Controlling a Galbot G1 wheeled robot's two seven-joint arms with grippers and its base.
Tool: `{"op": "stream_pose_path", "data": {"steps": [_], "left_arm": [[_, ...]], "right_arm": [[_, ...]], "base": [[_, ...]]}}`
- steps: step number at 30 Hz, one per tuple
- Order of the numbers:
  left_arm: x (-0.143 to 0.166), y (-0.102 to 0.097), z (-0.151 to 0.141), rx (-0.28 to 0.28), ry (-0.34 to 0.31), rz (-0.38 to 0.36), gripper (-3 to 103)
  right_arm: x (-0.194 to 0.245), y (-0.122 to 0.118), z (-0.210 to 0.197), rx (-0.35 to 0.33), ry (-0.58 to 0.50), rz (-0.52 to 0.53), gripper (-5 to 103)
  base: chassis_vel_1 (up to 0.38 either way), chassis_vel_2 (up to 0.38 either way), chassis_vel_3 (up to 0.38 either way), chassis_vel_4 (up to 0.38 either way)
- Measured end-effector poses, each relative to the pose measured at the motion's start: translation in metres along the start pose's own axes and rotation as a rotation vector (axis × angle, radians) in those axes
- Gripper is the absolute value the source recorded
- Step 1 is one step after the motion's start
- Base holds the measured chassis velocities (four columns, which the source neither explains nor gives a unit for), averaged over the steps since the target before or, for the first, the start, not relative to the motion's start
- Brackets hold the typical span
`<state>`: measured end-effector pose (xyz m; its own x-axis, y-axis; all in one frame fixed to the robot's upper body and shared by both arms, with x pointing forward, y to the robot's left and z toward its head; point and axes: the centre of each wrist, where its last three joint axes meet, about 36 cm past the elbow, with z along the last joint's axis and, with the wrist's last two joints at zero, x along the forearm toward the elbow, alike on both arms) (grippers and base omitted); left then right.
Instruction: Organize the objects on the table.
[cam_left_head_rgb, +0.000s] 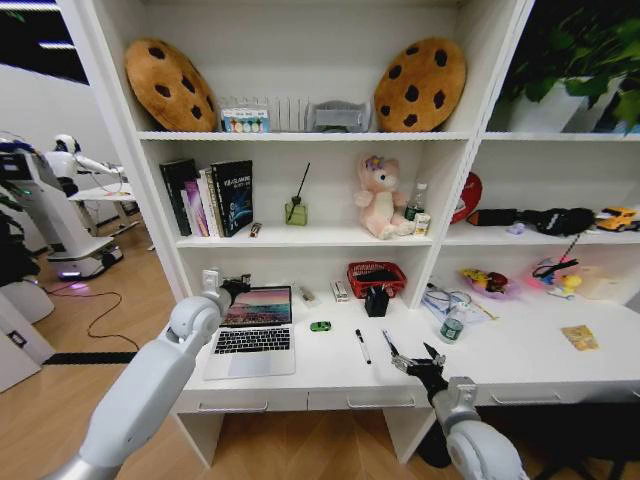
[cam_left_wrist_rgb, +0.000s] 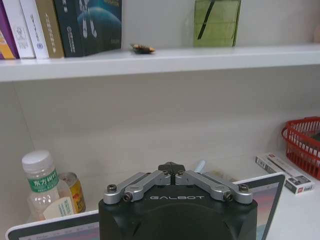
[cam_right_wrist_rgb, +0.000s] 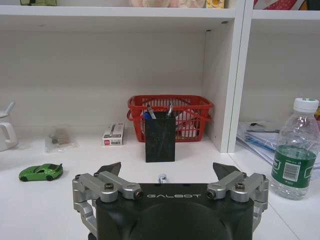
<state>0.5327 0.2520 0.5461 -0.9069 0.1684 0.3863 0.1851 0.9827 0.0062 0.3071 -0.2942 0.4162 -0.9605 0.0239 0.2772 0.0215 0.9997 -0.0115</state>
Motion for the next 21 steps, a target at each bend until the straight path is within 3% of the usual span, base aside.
{"op": "stream_pose_path", "data": {"steps": [12, 21], "left_arm": [[-0.0054, 0.0049, 0.0013, 0.0, 0.028, -0.009, 0], [-0.0053, -0.0018, 0.0033, -0.01, 0.03, 0.012, 0]], "right_arm": [[-0.0032, 0.0037, 0.0098, -0.004, 0.006, 0.001, 100], [-0.0022, 0.0029, 0.0097, -0.012, 0.004, 0.002, 100]], "base": [[0.0, 0.0, 0.0, 0.0], [0.0, 0.0, 0.0, 0.0]]}}
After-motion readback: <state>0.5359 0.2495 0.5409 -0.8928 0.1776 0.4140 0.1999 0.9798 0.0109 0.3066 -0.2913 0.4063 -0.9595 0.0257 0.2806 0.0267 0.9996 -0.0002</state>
